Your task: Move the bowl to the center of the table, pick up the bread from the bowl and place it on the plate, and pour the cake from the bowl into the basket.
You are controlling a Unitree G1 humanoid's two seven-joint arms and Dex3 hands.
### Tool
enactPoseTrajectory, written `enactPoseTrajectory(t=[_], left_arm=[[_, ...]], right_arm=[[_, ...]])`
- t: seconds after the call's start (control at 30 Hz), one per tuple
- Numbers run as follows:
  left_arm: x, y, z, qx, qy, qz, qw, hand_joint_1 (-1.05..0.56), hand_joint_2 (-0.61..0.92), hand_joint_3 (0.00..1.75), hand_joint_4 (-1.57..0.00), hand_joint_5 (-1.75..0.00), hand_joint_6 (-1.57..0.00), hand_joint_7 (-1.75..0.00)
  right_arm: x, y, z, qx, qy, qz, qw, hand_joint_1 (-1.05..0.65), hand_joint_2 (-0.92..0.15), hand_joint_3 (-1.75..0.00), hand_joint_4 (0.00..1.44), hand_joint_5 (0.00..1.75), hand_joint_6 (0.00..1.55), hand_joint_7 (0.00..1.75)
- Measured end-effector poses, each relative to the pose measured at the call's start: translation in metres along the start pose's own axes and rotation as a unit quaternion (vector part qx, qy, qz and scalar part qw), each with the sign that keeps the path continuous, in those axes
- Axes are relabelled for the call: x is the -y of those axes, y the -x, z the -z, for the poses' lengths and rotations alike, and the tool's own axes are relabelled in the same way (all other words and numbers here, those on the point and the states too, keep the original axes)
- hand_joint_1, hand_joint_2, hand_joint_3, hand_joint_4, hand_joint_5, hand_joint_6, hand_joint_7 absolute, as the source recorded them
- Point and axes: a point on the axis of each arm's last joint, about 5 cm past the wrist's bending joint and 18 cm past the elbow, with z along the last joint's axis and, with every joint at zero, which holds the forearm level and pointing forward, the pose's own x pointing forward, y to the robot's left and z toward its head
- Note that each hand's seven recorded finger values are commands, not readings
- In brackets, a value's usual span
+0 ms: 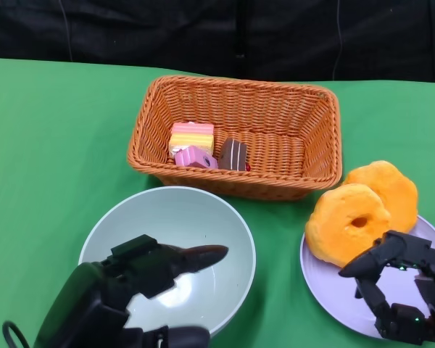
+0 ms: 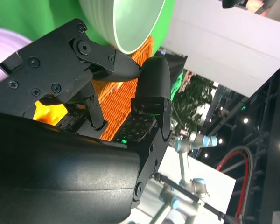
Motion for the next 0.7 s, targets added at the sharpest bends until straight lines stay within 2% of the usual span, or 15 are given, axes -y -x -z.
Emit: enactPoseTrajectory(t=[0.1, 0.27, 0.37, 0.43, 0.5, 0.57, 0.6, 0.7], left_arm=[[0.006, 0.002, -0.002, -0.011, 0.056, -0.053, 0.997, -0.33, 0.92, 0.27, -0.62, -1.27, -0.52, -1.03], [0.011, 0.012, -0.005, -0.045, 0.144, -0.111, 0.982, -0.21, 0.89, 0.35, -0.68, -1.38, -0.57, -1.11], [0.016, 0.017, -0.008, -0.064, 0.168, -0.130, 0.975, -0.14, 0.57, 0.97, -0.74, -1.44, -0.66, -1.18], [0.019, 0.019, -0.011, -0.073, 0.193, -0.141, 0.968, -0.07, 0.45, 1.26, -0.77, -1.54, -0.71, -1.27], [0.022, 0.020, -0.013, -0.083, 0.232, -0.144, 0.958, -0.02, 0.43, 1.37, -0.78, -1.61, -0.72, -1.36], [0.025, 0.021, -0.014, -0.091, 0.258, -0.142, 0.951, 0.00, 0.42, 1.40, -0.79, -1.63, -0.72, -1.39], [0.025, 0.021, -0.014, -0.092, 0.261, -0.142, 0.950, 0.02, 0.41, 1.46, -0.83, -1.67, -0.74, -1.46], [0.025, 0.021, -0.014, -0.090, 0.255, -0.138, 0.953, 0.03, 0.40, 1.51, -0.86, -1.71, -0.76, -1.51]], right_arm=[[-0.002, -0.001, -0.002, 0.003, -0.008, -0.009, 1.000, -0.06, -0.62, -0.85, 0.87, 1.39, 0.94, 0.96], [-0.005, 0.000, -0.005, -0.004, -0.027, -0.025, 0.999, -0.05, -0.58, -0.92, 0.89, 1.40, 0.93, 0.99], [-0.008, 0.003, -0.006, -0.009, -0.041, -0.040, 0.998, -0.05, -0.55, -0.95, 0.89, 1.40, 0.93, 1.00], [-0.009, 0.002, -0.007, -0.009, -0.045, -0.045, 0.998, -0.05, -0.54, -0.97, 0.89, 1.37, 0.94, 0.98], [-0.010, 0.002, -0.009, -0.004, -0.048, -0.052, 0.997, -0.05, -0.54, -0.96, 0.89, 1.35, 0.94, 0.97], [-0.010, 0.002, -0.010, -0.002, -0.051, -0.058, 0.997, -0.04, -0.54, -0.96, 0.89, 1.34, 0.94, 0.96], [-0.011, 0.002, -0.010, -0.002, -0.052, -0.061, 0.997, -0.04, -0.54, -0.96, 0.89, 1.34, 0.95, 0.96], [-0.015, 0.003, -0.010, -0.004, -0.059, -0.072, 0.996, -0.04, -0.53, -0.96, 0.90, 1.34, 0.96, 0.96]])
